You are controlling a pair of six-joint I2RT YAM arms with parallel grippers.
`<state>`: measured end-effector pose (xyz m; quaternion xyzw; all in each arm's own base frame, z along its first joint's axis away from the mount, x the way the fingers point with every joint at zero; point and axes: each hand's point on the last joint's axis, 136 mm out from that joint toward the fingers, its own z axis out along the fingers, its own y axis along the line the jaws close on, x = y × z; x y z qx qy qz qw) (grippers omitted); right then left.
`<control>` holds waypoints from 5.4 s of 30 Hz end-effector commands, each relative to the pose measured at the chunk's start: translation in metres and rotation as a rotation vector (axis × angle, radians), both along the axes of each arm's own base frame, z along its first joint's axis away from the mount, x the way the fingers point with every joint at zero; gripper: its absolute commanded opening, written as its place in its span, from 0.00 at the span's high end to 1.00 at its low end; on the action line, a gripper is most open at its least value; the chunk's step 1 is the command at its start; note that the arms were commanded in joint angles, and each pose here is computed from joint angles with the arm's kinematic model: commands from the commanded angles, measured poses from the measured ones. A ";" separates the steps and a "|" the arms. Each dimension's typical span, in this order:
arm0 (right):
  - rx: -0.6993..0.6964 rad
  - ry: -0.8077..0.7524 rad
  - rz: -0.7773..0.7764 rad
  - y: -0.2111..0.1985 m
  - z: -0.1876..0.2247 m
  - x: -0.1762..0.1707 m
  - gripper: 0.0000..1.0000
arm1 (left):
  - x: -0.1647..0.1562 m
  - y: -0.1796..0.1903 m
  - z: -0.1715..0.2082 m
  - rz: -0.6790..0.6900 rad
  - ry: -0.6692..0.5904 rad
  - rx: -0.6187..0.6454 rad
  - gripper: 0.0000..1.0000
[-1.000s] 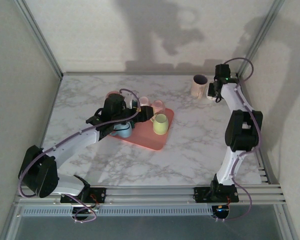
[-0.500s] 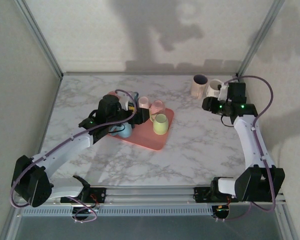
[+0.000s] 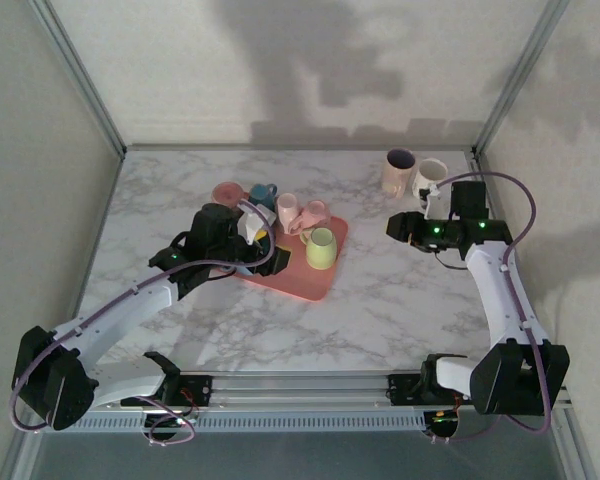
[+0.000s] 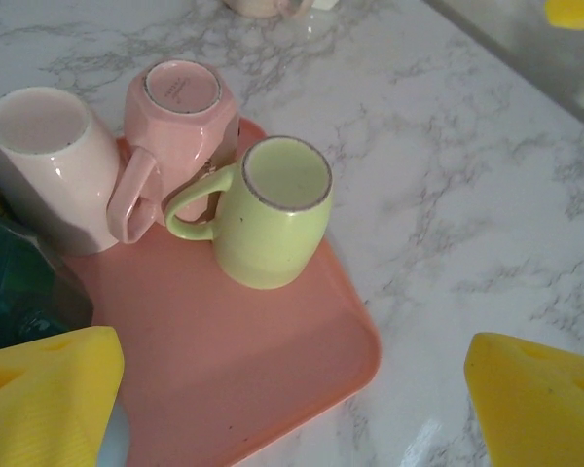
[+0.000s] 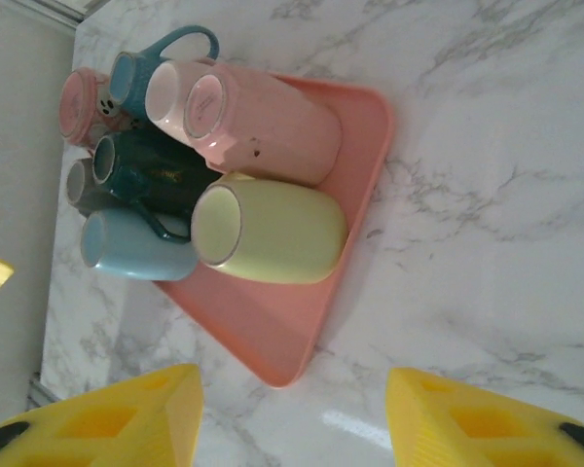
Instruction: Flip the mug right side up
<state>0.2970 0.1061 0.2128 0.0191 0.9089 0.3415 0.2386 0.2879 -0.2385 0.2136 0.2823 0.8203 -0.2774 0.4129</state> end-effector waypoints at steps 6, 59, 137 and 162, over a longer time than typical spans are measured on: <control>0.013 0.131 -0.107 0.010 -0.025 -0.025 0.42 | -0.003 0.008 0.004 0.048 0.033 -0.035 0.09; 0.180 0.393 -0.395 0.152 -0.127 0.033 0.22 | 0.010 0.020 -0.029 0.172 0.051 -0.069 0.08; 0.001 0.426 -0.210 0.141 -0.137 -0.015 0.14 | 0.027 0.021 -0.032 -0.106 -0.190 0.179 0.11; -0.029 0.157 0.020 0.048 -0.031 -0.001 0.12 | 0.068 -0.034 -0.071 -0.759 -0.587 0.664 0.20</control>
